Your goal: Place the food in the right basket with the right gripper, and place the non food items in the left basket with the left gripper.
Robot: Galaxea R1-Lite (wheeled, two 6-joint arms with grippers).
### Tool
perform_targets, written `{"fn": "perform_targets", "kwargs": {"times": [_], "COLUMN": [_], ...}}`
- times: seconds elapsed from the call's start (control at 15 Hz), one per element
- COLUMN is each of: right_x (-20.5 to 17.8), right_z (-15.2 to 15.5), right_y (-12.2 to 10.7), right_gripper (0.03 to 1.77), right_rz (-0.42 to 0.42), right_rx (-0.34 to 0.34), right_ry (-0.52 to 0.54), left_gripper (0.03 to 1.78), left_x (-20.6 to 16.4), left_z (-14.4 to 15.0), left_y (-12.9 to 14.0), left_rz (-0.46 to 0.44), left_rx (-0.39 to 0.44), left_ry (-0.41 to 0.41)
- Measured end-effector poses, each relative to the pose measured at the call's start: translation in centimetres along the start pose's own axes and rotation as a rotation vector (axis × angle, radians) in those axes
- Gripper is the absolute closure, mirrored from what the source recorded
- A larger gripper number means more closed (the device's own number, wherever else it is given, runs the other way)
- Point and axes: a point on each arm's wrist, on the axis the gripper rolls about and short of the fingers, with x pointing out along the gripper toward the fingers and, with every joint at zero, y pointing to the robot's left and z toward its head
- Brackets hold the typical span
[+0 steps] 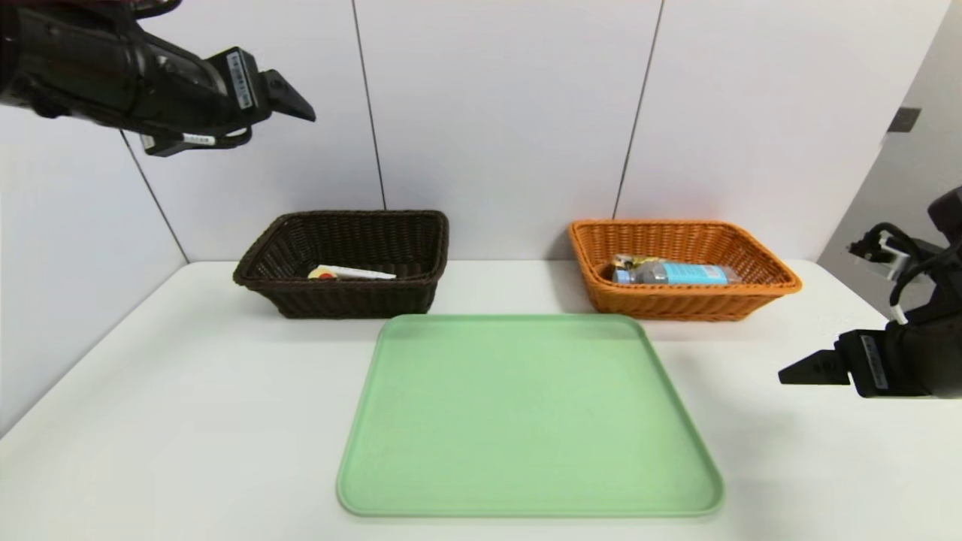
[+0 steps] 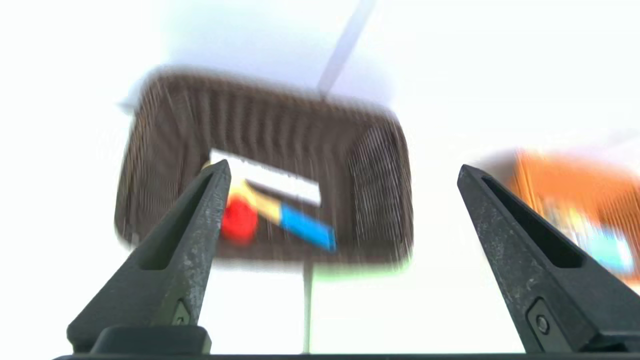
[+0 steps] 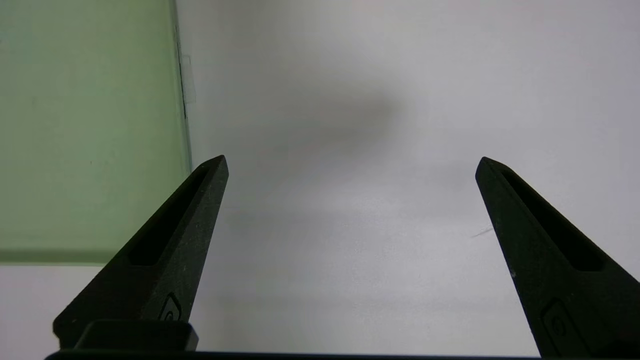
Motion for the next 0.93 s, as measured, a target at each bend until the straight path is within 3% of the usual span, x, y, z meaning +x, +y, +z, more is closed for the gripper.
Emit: {"fn": "perform_targets", "kwargs": {"times": [0.2,0.33,0.47,0.67,0.93], "right_x": [-1.2,-2.4,-3.6,-4.7,-6.3], "right_z": [-0.1,-0.7,-2.1,-5.7,-10.4], "right_y": [0.0,0.0,-0.2,-0.6,-1.2], "right_gripper": [0.09,0.09,0.09,0.09,0.09], "right_rz": [0.009,0.011,0.004,-0.048,-0.125], "right_rx": [-0.005,-0.005,-0.002,0.014,0.053], "right_ry": [-0.102,-0.182,-0.264,-0.360,-0.540], "left_gripper": [0.17,0.16,0.14,0.14,0.13], "left_x": [-5.3,-9.0,-12.0,-16.0,-20.0], "left_z": [-4.0,-6.7,-8.9,-11.4,-16.7], "left_y": [0.3,1.4,3.3,6.7,9.4], "left_rz": [-0.066,-0.097,-0.038,0.133,0.267], "left_rx": [0.183,0.336,0.427,0.382,0.277], "left_ry": [0.110,0.110,0.077,0.011,-0.034]}}
